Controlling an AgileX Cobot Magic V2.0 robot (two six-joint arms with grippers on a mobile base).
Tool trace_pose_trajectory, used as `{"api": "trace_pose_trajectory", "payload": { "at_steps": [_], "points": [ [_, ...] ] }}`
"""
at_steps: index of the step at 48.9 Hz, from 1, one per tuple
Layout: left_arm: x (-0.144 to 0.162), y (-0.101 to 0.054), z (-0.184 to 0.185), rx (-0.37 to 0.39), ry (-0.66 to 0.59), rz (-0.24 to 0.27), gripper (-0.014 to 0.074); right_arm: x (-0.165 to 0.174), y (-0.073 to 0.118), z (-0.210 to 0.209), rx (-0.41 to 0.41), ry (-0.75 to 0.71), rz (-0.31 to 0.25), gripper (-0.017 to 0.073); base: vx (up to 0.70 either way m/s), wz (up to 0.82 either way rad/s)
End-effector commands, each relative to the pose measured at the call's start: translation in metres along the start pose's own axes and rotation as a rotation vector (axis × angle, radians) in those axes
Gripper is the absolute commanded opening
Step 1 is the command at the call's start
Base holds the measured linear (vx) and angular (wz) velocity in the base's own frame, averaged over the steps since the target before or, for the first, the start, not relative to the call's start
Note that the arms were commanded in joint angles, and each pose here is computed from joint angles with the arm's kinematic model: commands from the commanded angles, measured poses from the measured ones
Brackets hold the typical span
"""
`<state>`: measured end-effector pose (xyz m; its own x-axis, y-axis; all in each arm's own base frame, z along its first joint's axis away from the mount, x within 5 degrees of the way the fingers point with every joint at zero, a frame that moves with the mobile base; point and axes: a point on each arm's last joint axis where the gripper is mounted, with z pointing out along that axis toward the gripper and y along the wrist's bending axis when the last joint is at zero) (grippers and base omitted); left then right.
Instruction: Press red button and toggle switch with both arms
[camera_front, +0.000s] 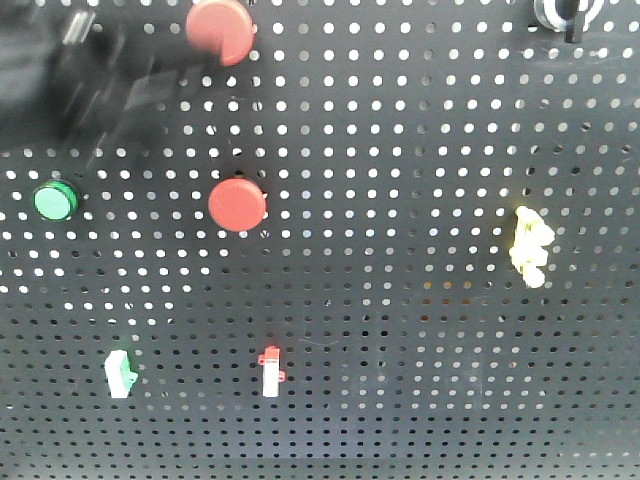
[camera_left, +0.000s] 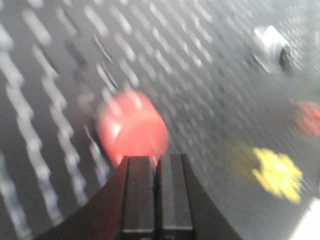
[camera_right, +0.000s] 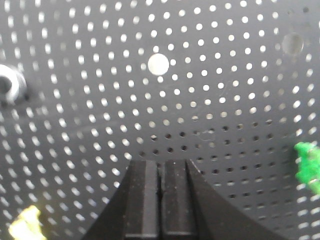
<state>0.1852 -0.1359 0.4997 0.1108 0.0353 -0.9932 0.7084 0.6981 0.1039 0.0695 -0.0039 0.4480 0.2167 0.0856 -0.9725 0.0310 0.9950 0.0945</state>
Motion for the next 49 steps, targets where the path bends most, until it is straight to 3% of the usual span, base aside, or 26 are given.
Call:
{"api": "trace_pose_trajectory", "payload": {
  "at_steps": [1, 11, 19, 21, 24, 31, 40, 49],
  "points": [
    [-0.006, -0.005, -0.039, -0.074, -0.110, -0.021, 0.0002, -0.019, 0.003, -0.003, -0.014, -0.094, -0.068, -0.0003, 0.00, 0.00],
    [0.045, -0.014, -0.082, -0.149, -0.090, -0.040, 0.0002, -0.033, 0.012, 0.009, -0.101, -0.037, -0.110, -0.0003, 0.00, 0.00],
    [0.070, -0.019, -0.103, -0.182, -0.092, -0.047, 0.0002, -0.046, 0.030, 0.038, -0.278, 0.005, -0.090, -0.0003, 0.00, 0.00],
    [0.073, -0.020, -0.107, -0.181, -0.091, -0.048, 0.0002, -0.050, 0.037, 0.049, -0.355, 0.009, -0.052, -0.0003, 0.00, 0.00],
    [0.075, -0.021, -0.109, -0.178, -0.092, -0.055, 0.0002, -0.053, 0.045, 0.060, -0.440, 0.012, -0.045, -0.0003, 0.00, 0.00],
    [0.074, -0.022, -0.109, -0.170, -0.090, -0.071, 0.0002, -0.055, 0.059, 0.088, -0.608, 0.031, 0.066, -0.0003, 0.00, 0.00],
    [0.074, -0.022, -0.109, -0.169, -0.091, -0.081, 0.0002, -0.051, 0.066, 0.113, -0.697, 0.079, 0.184, -0.0003, 0.00, 0.00],
    [0.074, -0.022, -0.109, -0.169, -0.091, -0.081, 0.0002, -0.048, 0.095, 0.125, -0.812, 0.095, 0.228, -0.0003, 0.00, 0.00]
  ]
}}
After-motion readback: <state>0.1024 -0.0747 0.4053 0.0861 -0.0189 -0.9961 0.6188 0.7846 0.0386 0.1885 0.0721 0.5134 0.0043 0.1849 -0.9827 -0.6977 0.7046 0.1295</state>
